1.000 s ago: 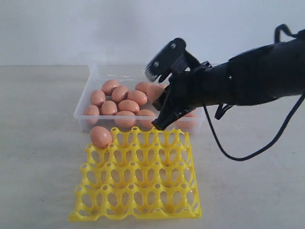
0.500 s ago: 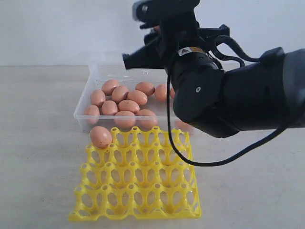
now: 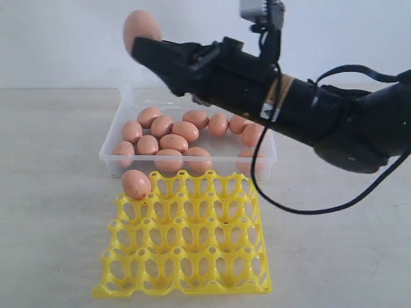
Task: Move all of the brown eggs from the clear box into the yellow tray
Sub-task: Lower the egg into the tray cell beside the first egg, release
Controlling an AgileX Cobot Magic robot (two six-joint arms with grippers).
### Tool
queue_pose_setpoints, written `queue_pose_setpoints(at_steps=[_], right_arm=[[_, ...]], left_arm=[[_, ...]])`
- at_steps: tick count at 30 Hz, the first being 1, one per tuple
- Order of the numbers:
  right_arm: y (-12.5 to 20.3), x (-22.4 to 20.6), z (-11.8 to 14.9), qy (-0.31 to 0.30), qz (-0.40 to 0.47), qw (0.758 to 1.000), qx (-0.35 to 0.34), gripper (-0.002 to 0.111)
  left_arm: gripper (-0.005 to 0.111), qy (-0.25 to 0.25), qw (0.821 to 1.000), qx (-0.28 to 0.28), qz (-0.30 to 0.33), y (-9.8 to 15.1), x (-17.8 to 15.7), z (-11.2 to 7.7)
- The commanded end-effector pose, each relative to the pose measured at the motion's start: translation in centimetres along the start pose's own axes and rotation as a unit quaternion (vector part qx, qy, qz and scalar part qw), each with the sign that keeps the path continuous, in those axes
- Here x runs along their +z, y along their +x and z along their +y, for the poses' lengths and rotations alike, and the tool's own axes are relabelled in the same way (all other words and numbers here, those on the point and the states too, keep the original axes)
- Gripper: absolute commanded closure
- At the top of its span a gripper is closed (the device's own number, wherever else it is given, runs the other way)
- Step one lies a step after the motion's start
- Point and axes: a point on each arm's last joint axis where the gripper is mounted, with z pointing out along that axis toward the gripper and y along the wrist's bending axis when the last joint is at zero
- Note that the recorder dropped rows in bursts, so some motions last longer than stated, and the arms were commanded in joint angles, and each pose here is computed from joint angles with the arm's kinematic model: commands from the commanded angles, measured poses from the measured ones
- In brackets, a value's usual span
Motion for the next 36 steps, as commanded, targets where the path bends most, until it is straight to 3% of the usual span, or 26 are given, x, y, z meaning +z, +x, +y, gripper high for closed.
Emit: queue_pose_setpoints(at_steps=[1, 12, 19, 25, 36], right_arm=[[1.7, -2.2, -3.6, -0.029, 0.085, 0.995, 0.038, 0.109], [7.4, -3.0, -6.7, -0.012, 0.16, 0.985, 0.056, 0.109], [10.1, -0.8, -6.3, 0.044, 0.259, 0.965, -0.008, 0.109], [10.3, 1.3, -6.3, 0.092, 0.302, 0.947, -0.058, 0.109], [10.7, 0.9, -6.9, 0.127, 0.332, 0.933, -0.051, 0.109]], left_arm=[[0.085, -0.001, 1.0, -0.002, 0.0, 0.1, 0.0, 0.0], [0.085, -0.001, 1.0, -0.002, 0.0, 0.1, 0.0, 0.0], [0.085, -0.001, 1.0, -0.002, 0.0, 0.1, 0.0, 0.0], [0.085, -0.001, 1.0, -0.002, 0.0, 0.1, 0.0, 0.0], [0.085, -0.001, 1.0, -0.002, 0.0, 0.1, 0.0, 0.0]])
